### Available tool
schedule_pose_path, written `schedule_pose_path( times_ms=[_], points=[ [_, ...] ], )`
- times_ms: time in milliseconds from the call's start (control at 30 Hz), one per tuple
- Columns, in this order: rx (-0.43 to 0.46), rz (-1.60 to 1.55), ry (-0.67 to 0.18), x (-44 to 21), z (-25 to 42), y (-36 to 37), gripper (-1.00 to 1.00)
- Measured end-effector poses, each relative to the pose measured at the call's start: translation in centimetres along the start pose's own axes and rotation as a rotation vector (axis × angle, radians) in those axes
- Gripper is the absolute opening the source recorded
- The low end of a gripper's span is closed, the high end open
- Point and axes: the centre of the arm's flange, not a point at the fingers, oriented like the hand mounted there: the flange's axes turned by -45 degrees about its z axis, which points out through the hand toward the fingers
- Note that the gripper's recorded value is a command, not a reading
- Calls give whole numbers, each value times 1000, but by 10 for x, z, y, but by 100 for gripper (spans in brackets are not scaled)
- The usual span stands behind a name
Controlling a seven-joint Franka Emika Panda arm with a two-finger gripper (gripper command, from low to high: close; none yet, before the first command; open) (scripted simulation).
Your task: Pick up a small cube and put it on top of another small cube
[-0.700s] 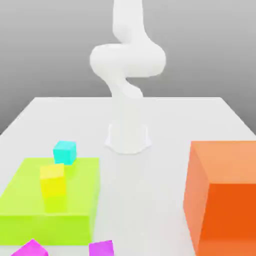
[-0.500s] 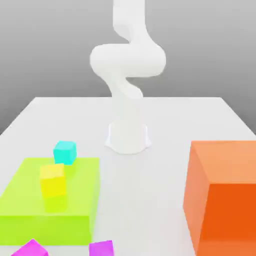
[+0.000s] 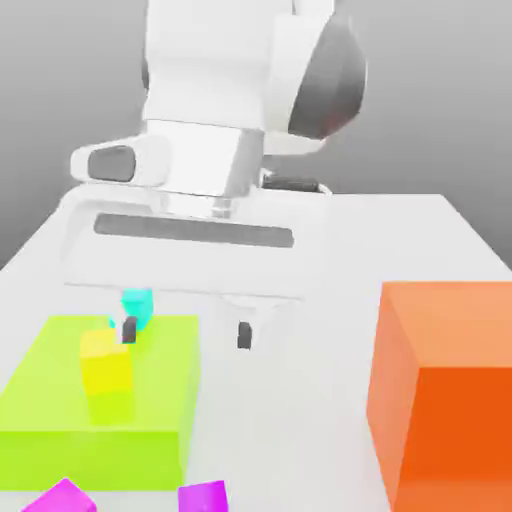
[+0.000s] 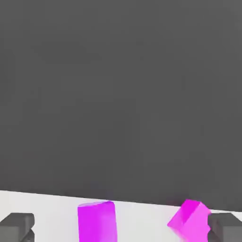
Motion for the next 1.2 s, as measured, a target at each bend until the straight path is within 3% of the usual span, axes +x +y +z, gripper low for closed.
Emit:
schedule_pose_path(
  times_ms=[233, 367, 400, 633, 800, 1033, 1200],
  points=[
    [97, -54, -150, -30, 120, -9, 0],
    [113, -59, -168, -42, 178, -15, 0],
    [114, -60, -169, -45, 192, -17, -100],
    [114, -59, -170, -46, 195, -17, -100],
    [104, -32, -175, -39, 137, -6, -100],
    [-1, 388, -212, -80, 63, 62, -100],
    [-25, 719, -214, -120, 11, 99, -100]
  ],
)
